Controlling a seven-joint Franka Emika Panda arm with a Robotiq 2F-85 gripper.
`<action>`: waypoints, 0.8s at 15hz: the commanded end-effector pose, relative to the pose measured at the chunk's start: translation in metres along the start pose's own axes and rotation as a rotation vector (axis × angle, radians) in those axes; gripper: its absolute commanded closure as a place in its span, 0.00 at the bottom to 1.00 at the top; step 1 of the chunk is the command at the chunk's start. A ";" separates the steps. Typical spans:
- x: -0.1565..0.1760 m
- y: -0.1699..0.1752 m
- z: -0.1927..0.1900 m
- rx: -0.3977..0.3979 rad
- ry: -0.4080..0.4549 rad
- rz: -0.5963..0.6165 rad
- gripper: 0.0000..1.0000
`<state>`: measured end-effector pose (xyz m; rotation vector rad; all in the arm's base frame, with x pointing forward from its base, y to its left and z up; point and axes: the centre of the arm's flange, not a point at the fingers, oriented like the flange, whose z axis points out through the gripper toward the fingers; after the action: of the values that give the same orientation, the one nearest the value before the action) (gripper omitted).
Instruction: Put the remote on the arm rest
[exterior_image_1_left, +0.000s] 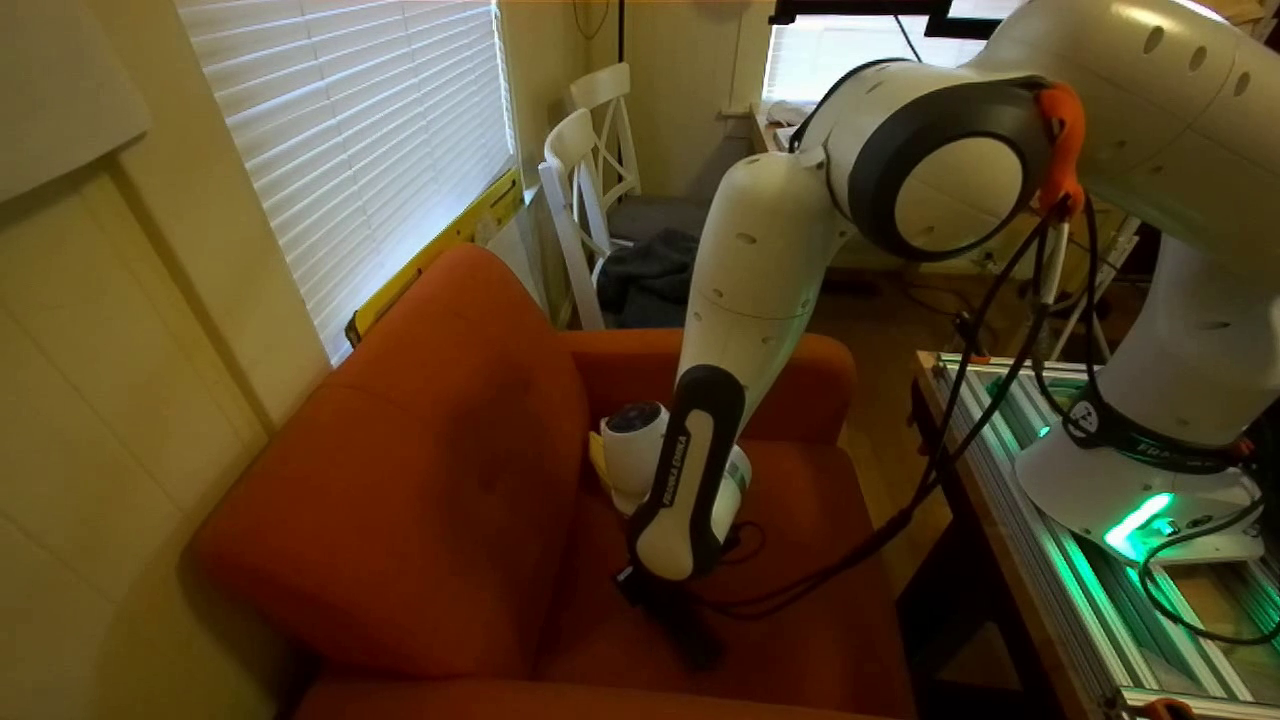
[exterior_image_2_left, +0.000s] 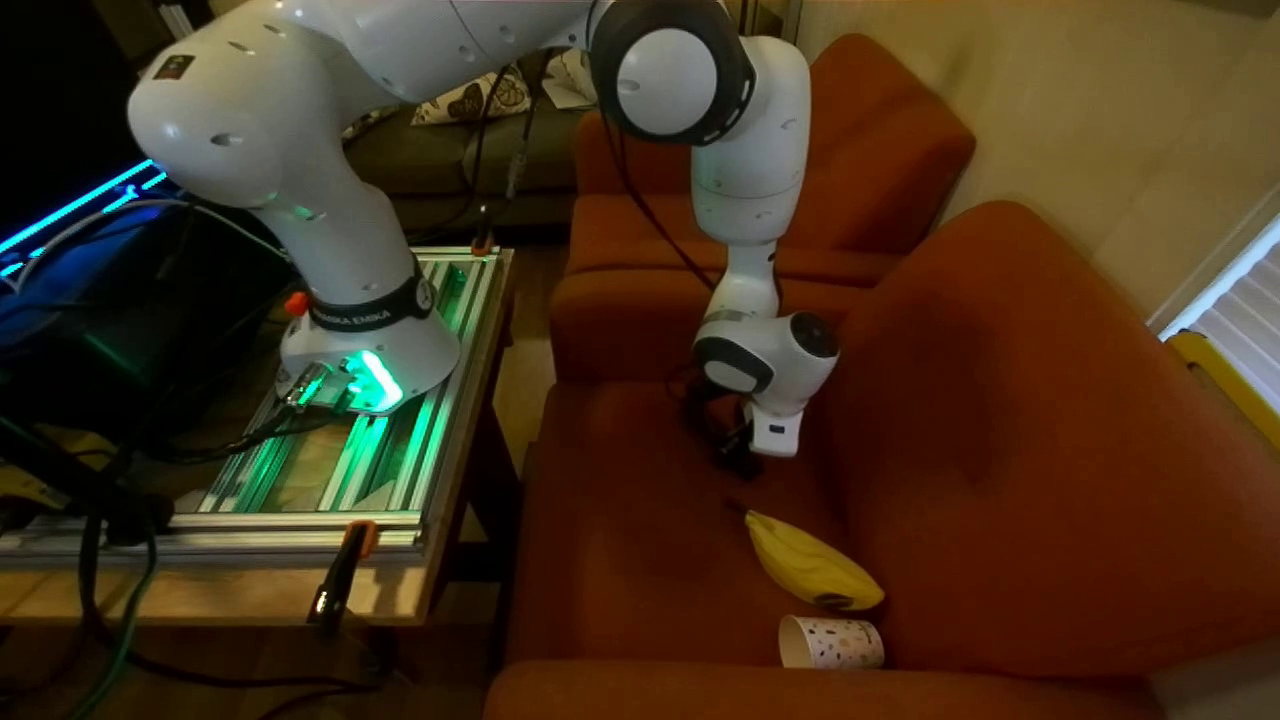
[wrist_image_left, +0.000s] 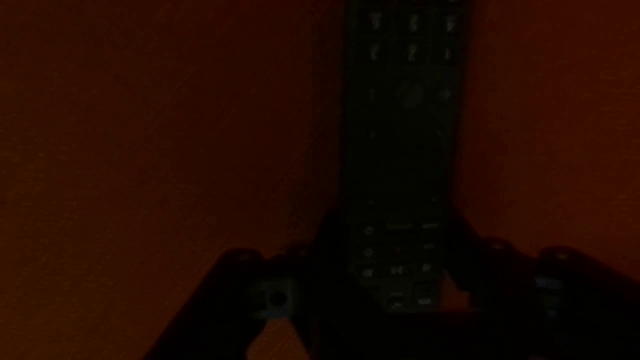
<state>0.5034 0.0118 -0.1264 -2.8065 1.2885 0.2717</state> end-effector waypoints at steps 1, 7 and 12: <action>0.009 -0.001 -0.001 0.008 0.016 0.019 0.74; 0.031 0.013 -0.039 -0.018 0.030 -0.012 0.74; 0.062 0.019 -0.084 -0.067 0.056 -0.048 0.74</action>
<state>0.5332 -0.0465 -0.0844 -2.8633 1.2997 0.2072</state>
